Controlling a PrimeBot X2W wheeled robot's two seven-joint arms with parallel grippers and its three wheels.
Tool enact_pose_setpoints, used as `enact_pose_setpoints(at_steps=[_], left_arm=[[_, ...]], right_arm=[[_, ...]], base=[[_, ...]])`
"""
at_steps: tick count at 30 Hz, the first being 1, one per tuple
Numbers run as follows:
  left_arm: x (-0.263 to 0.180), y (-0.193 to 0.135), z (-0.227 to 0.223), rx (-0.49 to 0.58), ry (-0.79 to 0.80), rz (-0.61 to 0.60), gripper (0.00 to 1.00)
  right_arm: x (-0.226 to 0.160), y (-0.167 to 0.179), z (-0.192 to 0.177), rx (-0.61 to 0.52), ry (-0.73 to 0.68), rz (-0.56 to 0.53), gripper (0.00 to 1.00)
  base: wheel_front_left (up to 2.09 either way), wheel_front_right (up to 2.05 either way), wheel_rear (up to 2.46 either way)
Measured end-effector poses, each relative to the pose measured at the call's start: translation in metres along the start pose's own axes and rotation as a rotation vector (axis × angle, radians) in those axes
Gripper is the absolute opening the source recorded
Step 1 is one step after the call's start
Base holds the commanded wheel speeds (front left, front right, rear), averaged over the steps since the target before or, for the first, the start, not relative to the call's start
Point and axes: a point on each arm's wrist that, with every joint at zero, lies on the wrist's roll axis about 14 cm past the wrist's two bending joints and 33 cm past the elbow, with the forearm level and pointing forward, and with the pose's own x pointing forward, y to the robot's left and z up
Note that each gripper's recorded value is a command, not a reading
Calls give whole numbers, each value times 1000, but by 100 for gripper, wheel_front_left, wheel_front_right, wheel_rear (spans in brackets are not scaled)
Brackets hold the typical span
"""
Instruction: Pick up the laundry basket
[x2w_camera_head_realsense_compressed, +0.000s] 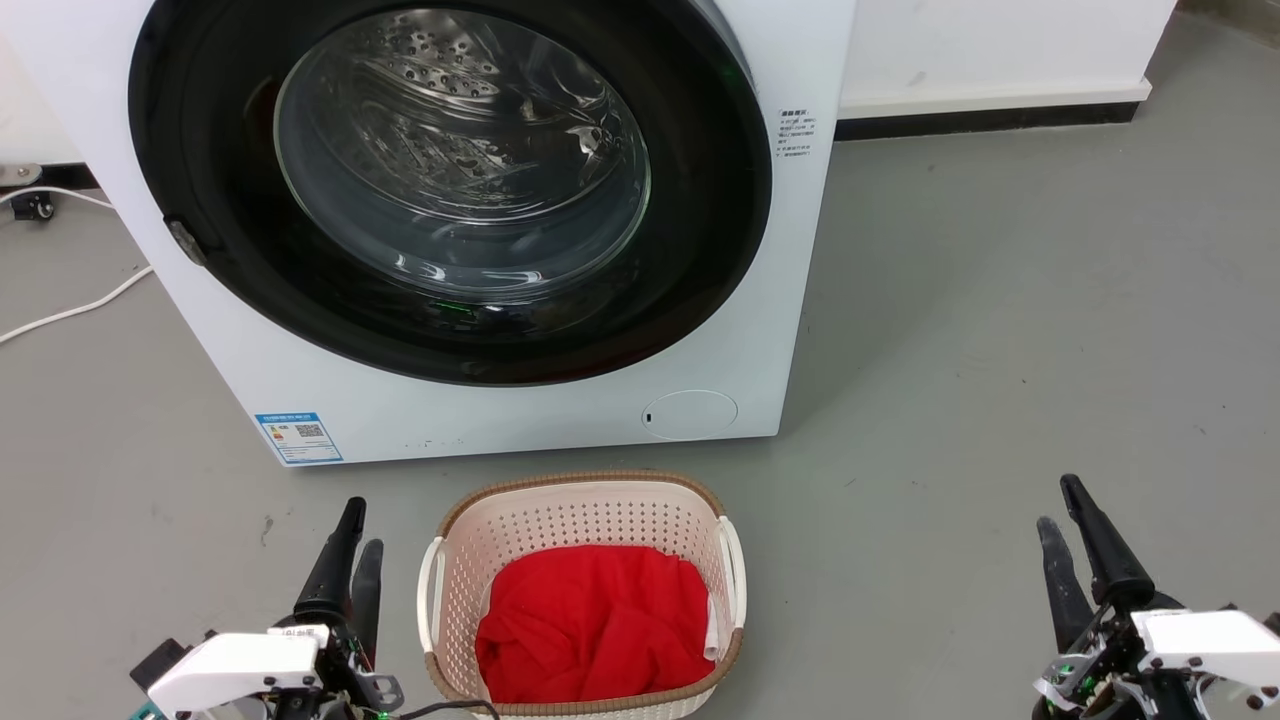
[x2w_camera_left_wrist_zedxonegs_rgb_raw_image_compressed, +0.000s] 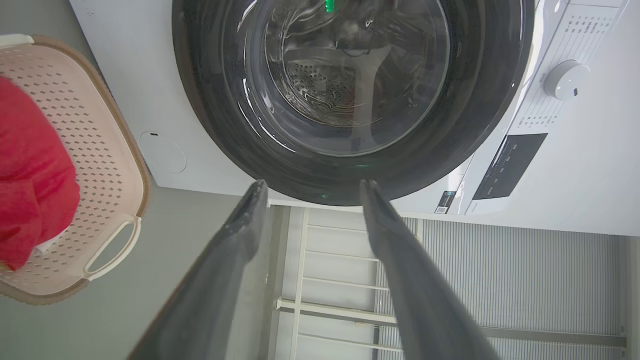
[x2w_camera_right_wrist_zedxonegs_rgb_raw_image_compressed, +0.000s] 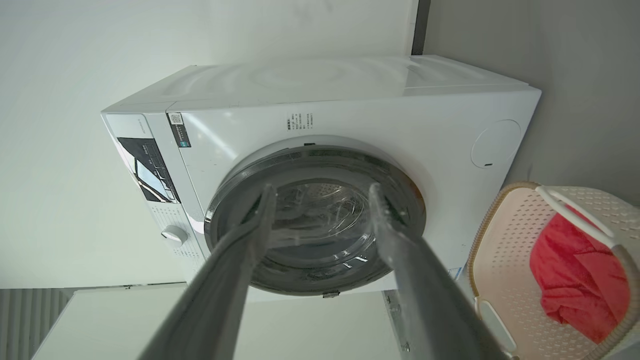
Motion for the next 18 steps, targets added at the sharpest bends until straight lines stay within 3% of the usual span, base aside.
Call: enact_pose_setpoints(at_steps=[7,18], left_arm=[[0,-2,3,78,-26,-3,100],[2,-14,7,303,-55,-20,100]], right_arm=[[-1,0,5,-77,-29,-5,100],[2,16,3,-356,-39,34,100]], base=[[0,0,0],[0,0,0]])
